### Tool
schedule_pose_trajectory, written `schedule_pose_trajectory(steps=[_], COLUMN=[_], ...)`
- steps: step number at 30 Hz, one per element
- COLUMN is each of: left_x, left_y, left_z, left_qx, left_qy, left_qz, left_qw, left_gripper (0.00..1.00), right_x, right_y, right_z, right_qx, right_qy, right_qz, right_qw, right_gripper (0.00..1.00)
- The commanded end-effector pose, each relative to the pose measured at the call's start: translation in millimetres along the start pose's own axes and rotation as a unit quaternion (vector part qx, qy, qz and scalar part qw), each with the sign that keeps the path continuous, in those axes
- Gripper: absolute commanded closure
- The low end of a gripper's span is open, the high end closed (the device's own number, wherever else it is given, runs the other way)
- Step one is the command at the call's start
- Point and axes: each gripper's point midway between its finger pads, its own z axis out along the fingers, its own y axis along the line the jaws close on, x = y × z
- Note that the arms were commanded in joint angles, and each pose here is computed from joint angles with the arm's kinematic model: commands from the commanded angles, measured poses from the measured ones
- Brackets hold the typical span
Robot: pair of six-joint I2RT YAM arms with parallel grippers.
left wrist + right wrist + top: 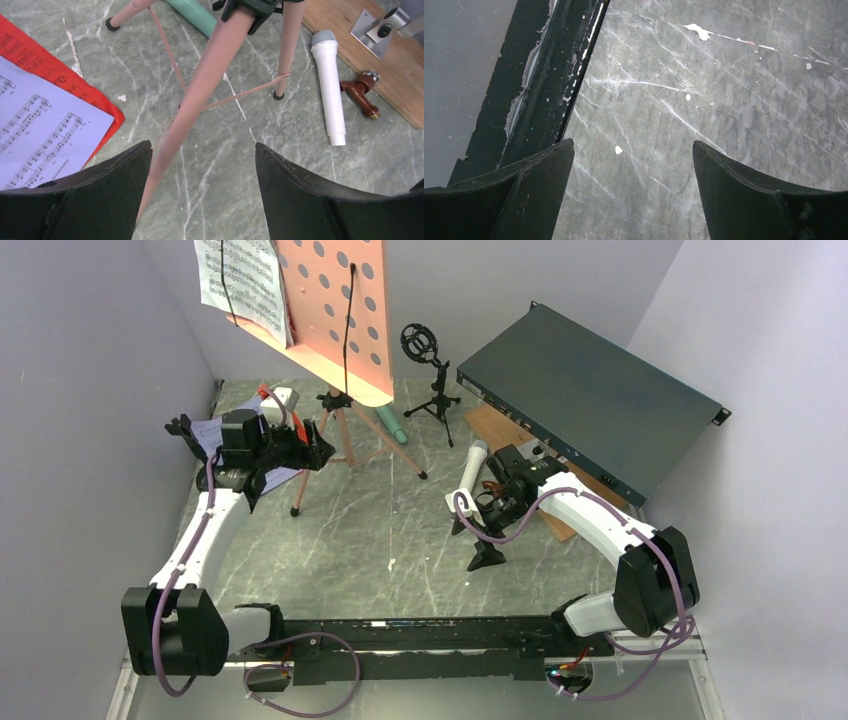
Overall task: Pack up the instrument practice props
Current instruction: Place the sheet music at the center of the board, then adjust the music stand at the center of the board.
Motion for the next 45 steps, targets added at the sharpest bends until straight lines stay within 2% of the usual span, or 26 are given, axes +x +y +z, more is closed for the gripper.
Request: schedule_pose_trajectory(steps=[1,9,18,27,31,39,45], left_x=[-23.1,-16.7,-11.5,-2.5,0.1,1.6,-0.6], left_y=[2.6,-8.9,-40.7,-58.9,-55.2,-32.7,-55.6], left_z=[6.6,20.5,26.4,32.0,30.7,7.1,-28.5], left_qx=[-0.001,0.049,0.117,0.140,0.120,0.019,0.044], left_qy=[-0.031,-0.021,-0.013,0.000,0.009,0.016,0.006], left_qz=[0.040,0.026,0.006,-0.006,-0.012,-0.035,-0.037], left_qw=[0.999,0.998,0.993,0.990,0.993,0.999,0.998], left_gripper=[0.23,0.40,0.54,0.56,0.52,0.21,0.16], right_x=[-6.3,-5.5,-5.0,-5.4,-6.5,-5.3,-4.0], right_y=[-1.9,-1.7,-1.9,-2.1,-2.9,-10.3,-10.8], right_z=[-0.1,0.2,0.1,-0.5,-0.9,-1.0,-0.9], right_qx=[-0.003,-0.004,-0.004,-0.004,-0.002,0.012,0.013], right_qy=[-0.008,-0.006,-0.006,-0.006,-0.006,-0.001,0.002], right_qz=[-0.019,-0.018,-0.016,-0.018,-0.017,-0.008,-0.008], right_qw=[1.000,1.000,1.000,1.000,1.000,1.000,1.000], right_gripper=[0.09,0.09,0.09,0.09,0.09,0.09,0.09])
